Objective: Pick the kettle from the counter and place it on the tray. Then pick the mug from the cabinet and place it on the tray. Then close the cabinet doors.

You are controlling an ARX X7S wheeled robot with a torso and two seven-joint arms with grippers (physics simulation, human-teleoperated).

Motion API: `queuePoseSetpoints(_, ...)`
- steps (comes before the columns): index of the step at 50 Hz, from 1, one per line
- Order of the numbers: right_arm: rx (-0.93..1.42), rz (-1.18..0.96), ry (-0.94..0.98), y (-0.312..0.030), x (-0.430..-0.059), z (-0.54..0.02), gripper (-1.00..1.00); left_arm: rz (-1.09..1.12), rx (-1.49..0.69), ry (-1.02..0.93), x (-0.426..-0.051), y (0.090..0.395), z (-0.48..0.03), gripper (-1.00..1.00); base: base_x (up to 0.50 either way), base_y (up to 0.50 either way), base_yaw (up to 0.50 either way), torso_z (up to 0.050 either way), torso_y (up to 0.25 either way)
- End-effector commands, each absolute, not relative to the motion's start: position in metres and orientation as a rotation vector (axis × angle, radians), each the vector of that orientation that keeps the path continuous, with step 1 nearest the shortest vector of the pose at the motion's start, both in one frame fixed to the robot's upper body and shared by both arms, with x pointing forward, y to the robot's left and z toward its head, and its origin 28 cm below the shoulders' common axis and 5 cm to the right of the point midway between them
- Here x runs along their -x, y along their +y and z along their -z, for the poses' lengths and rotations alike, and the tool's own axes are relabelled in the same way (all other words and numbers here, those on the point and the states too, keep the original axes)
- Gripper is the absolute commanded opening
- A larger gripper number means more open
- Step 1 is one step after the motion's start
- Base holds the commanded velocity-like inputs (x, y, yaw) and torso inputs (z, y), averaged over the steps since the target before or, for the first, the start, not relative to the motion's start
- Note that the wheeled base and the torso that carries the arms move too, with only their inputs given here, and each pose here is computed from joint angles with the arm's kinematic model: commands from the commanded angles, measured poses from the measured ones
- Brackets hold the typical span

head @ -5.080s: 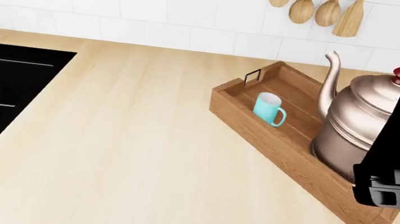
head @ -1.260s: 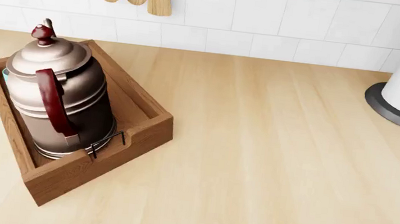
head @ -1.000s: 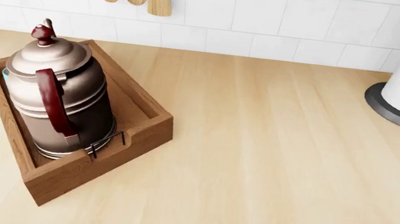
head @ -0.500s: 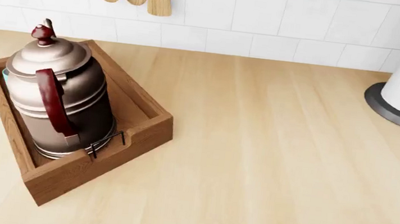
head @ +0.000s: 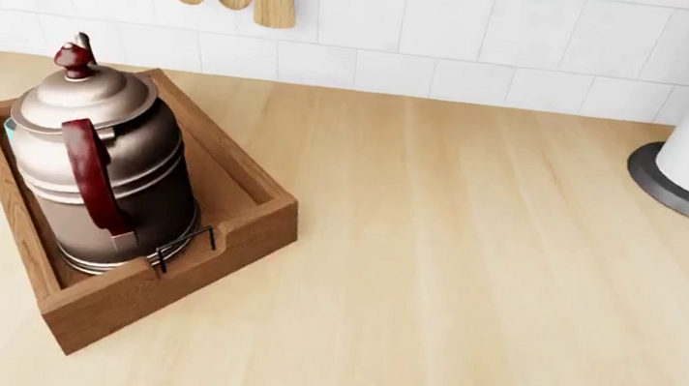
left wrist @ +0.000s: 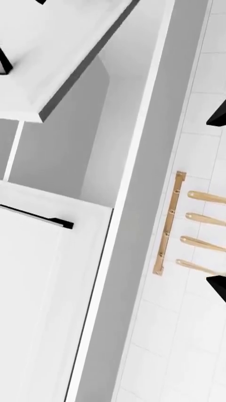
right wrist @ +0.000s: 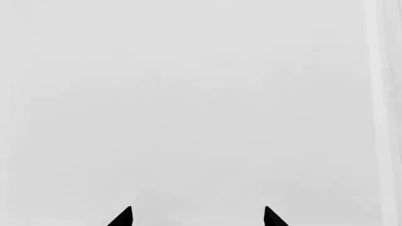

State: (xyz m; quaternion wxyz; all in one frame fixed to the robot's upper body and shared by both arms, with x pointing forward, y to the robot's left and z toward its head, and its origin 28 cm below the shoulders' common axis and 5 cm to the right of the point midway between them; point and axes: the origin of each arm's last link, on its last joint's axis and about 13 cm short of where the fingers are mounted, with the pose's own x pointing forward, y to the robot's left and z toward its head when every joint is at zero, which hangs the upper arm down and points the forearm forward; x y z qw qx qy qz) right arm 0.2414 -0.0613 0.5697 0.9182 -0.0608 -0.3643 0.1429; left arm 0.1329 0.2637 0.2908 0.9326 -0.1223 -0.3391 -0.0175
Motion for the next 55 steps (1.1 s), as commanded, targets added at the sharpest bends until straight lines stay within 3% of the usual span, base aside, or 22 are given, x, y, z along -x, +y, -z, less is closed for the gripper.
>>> queuePoseSetpoints(1,0.287,-0.293,-0.514,-0.042,-0.296,-0.527,1.0,0.029,0.255,-0.692,-0.133,0.266,-0.289,1.0,0.0,0.0,0.0,0.0,0.0)
queuePoseSetpoints(20,0.618,-0.114,-0.351,-0.037,-0.339,-0.485,1.0,0.023,0.26,-0.68,-0.134,0.268,-0.284,1.0,0.0,0.0,0.0,0.0,0.0)
queuePoseSetpoints(38,0.671,-0.054,-0.306,-0.034,-0.359,-0.478,1.0,0.01,0.266,-0.671,-0.136,0.271,-0.279,1.0,0.01,0.0,0.0,0.0,0.0)
queuePoseSetpoints(45,0.499,-0.097,-0.44,-0.04,-0.331,-0.504,1.0,0.012,0.267,-0.671,-0.136,0.271,-0.28,1.0,0.01,0.0,0.01,0.003,0.0)
queuePoseSetpoints(55,0.359,-0.215,-0.687,-0.05,-0.244,-0.535,1.0,0.025,0.262,-0.67,-0.136,0.267,-0.282,1.0,0.0,0.0,0.0,0.0,0.0)
